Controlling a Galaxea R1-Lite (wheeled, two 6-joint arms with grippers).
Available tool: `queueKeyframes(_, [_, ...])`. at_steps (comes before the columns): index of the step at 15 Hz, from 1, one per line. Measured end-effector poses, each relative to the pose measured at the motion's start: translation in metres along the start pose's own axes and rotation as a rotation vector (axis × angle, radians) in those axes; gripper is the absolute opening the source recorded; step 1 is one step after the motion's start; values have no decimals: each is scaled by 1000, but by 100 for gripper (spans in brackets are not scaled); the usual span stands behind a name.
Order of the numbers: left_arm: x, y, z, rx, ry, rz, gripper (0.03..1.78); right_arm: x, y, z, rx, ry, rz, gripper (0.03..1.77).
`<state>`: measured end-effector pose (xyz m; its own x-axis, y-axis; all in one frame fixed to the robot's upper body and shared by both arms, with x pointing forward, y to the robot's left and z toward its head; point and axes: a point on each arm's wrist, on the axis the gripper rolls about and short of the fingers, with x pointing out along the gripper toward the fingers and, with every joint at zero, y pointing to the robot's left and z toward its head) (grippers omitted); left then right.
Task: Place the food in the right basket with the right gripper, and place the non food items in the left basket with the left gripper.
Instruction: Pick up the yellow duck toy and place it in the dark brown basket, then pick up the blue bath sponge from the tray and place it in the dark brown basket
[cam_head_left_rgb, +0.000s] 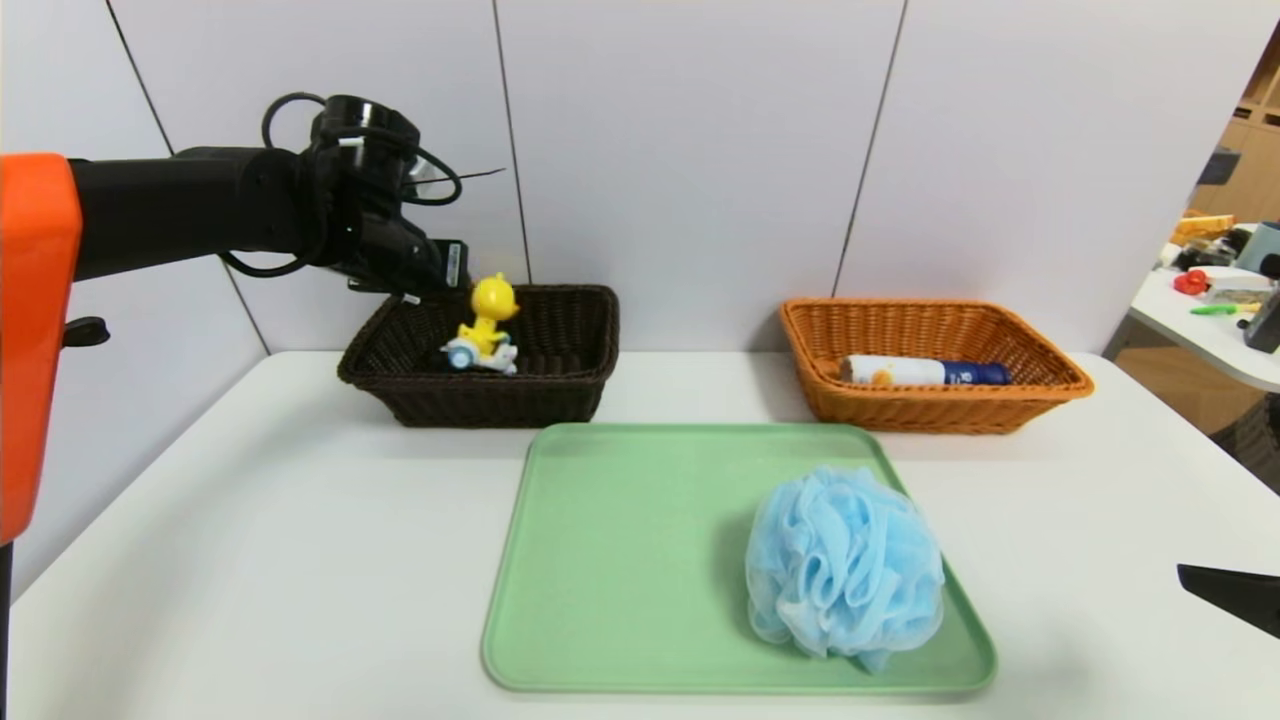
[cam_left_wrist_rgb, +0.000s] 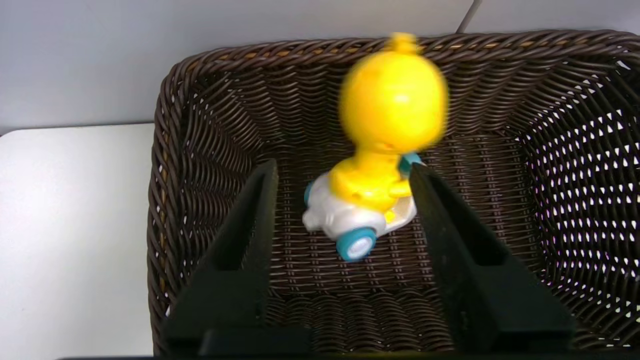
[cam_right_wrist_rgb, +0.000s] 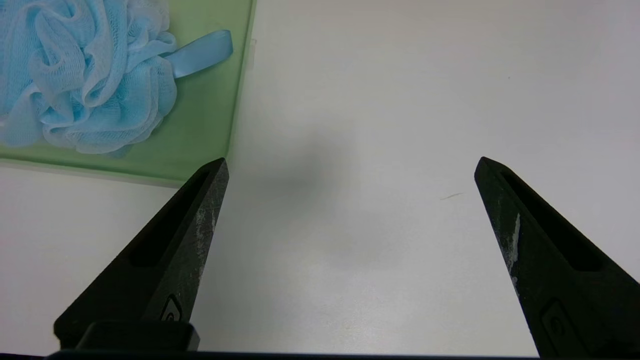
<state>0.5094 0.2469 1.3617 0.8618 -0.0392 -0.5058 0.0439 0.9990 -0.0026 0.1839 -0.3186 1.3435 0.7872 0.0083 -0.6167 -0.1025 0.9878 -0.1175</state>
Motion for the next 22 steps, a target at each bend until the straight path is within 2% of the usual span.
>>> queueKeyframes(5, [-9, 3, 4, -5, -15, 0, 134, 0, 1, -1, -4, 3, 3, 170])
queueKeyframes(7, [-28, -10, 9, 8, -37, -43, 142, 0, 1, -2, -4, 2, 4, 170])
queueKeyframes(9, [-59, -47, 5, 60, -36, -160, 148, 1, 1, -3, -5, 6, 5, 170])
queueKeyframes(11, [-92, -89, -7, 123, 0, -279, 153, 1, 1, -3, -5, 8, 5, 170])
queueKeyframes(14, [-139, -139, -23, 163, 38, -435, 159, 1, 1, -6, -4, 13, 4, 170])
queueKeyframes(18, [-169, -176, -42, 226, 62, -569, 164, -2, -1, -6, 17, -4, -16, 170])
queueKeyframes(22, [-181, -198, -60, 286, 130, -715, 166, -5, -7, -7, 64, -5, -68, 170])
